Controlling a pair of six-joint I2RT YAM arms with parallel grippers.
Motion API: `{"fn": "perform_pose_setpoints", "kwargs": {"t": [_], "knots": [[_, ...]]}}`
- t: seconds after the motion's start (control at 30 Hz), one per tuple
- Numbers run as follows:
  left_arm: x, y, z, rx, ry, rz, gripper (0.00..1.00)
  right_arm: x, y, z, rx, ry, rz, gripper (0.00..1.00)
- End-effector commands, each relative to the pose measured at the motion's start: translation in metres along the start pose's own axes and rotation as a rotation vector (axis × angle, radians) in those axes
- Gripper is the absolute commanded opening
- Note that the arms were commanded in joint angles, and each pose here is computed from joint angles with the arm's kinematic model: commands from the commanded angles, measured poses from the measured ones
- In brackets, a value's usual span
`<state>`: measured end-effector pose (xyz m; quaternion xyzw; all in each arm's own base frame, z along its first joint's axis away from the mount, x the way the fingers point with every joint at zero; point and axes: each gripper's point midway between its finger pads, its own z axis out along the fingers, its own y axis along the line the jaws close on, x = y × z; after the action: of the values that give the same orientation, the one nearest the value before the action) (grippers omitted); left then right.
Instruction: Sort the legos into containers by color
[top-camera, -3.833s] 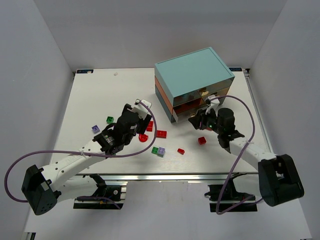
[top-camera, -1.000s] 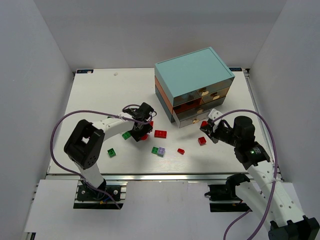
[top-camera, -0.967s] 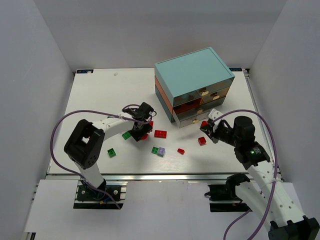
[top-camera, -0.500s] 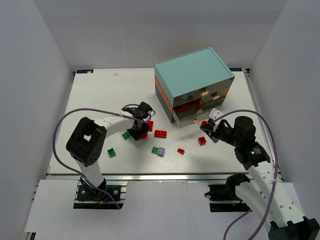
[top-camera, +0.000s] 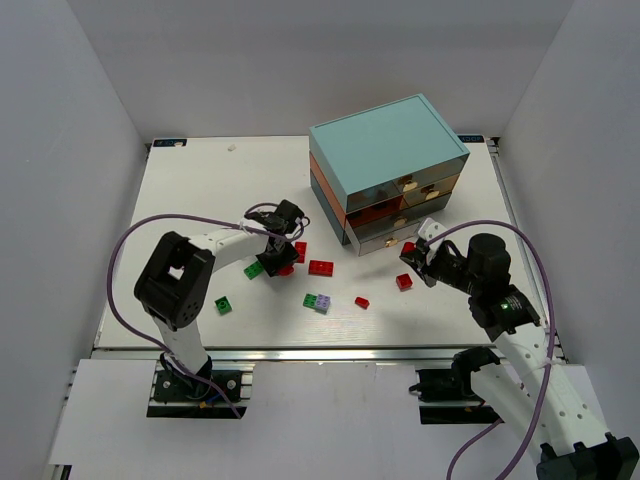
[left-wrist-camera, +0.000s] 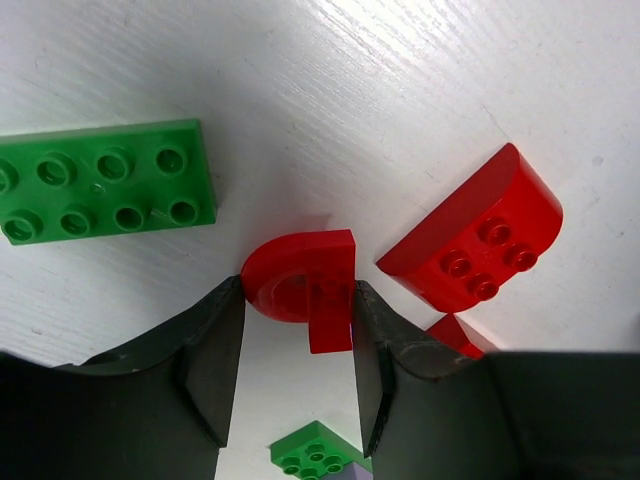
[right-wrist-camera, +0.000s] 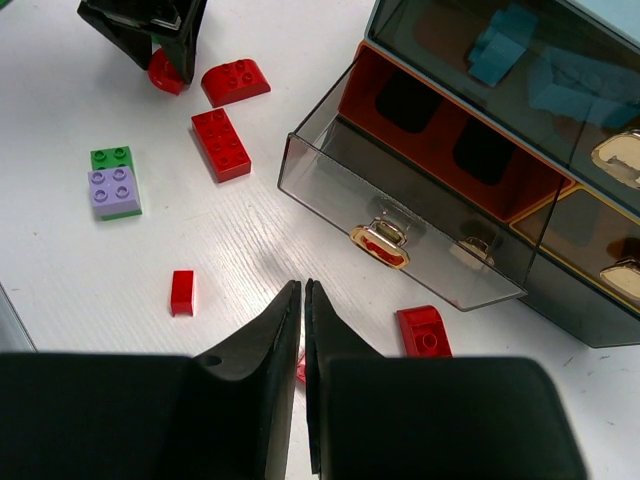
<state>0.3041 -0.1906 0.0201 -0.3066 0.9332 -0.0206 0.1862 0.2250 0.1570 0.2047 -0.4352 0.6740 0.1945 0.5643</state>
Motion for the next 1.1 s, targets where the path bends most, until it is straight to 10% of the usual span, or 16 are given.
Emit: {"fn": "perform_pose_setpoints", "kwargs": {"t": [0.0, 0.13, 0.67, 1.07], "knots": [[-0.01, -0.001, -0.012, 0.031, -0.028, 0.058, 0.17, -0.012, -0.007, -0.001, 0.033, -0.04, -0.024, 0.1], [-0.019, -0.008, -0.04, 0.117, -0.1, 0.142, 0.0, -0.012, -0.007, -0.002, 0.033, -0.041, -0.021, 0.1], [0.016, -0.074, -0.213, 1.061, -0.301, 0.804, 0.0, -0.009, -0.017, 0.0, 0.084, -0.029, -0.005, 0.11], [0.028, -0.149, -0.227, 1.041, -0.461, 1.025, 0.0, -0.006, -0.038, -0.005, 0.195, -0.015, 0.012, 0.12]]}}
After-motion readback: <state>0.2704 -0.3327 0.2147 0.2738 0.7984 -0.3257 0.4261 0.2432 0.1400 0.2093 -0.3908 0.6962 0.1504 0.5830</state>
